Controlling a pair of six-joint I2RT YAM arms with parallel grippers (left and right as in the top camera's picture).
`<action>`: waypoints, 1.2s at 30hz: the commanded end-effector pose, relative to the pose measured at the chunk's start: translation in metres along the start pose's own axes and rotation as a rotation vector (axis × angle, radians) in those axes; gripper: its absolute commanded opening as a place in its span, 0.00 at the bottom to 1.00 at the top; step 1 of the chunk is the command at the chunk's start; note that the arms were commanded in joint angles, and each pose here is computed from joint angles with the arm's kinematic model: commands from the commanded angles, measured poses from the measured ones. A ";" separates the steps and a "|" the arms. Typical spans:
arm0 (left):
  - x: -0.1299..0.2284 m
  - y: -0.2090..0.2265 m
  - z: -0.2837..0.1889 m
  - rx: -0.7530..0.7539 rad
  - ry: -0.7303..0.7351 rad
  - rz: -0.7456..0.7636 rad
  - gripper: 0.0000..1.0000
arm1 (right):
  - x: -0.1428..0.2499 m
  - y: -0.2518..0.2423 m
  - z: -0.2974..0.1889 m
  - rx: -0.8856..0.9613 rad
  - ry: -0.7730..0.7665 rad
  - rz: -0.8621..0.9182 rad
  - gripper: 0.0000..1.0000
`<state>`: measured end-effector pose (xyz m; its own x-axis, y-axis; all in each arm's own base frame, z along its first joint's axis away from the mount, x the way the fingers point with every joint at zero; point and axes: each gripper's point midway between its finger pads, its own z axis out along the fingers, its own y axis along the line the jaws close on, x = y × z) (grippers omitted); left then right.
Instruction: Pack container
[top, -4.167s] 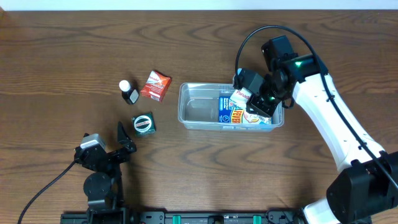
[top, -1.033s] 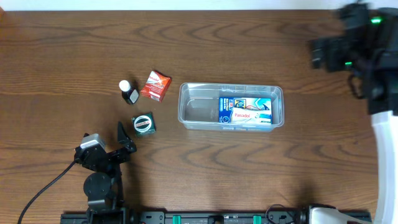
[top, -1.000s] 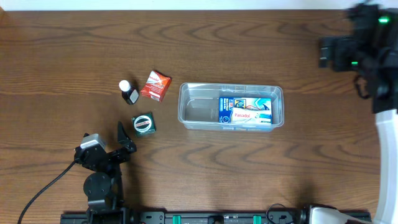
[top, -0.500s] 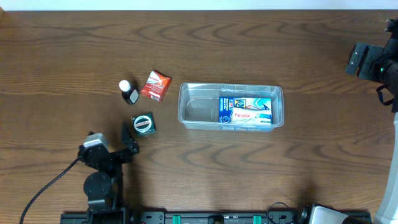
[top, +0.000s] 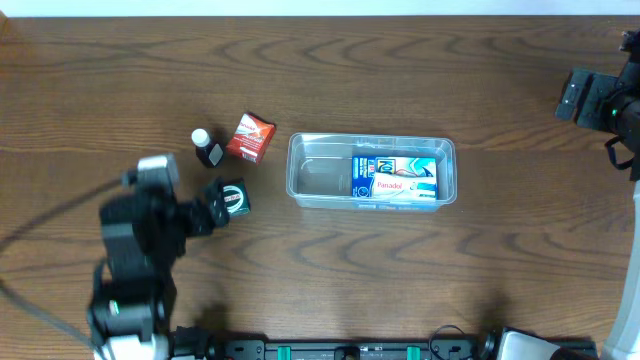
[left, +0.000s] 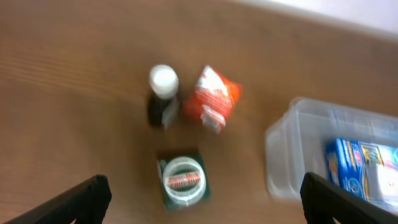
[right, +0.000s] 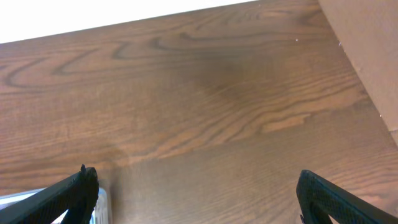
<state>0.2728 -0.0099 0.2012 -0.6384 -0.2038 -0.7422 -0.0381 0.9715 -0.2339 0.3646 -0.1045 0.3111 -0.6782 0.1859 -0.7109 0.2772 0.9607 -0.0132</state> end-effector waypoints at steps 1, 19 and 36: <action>-0.011 -0.015 0.014 0.075 0.179 0.088 0.98 | 0.000 -0.003 0.000 0.008 0.001 0.021 0.99; -0.085 -0.039 0.082 0.077 0.298 0.507 0.98 | 0.000 -0.003 0.000 0.008 0.001 0.021 0.99; -0.037 -0.035 0.169 0.035 0.468 0.583 0.98 | 0.000 -0.003 0.000 0.008 0.001 0.021 0.99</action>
<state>0.4226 -0.0500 0.1306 -0.8257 0.3960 -0.4018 0.4035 0.9123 0.0700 0.3646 -0.1046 0.3112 -0.6780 0.1859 -0.7112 0.2774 0.9606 -0.0134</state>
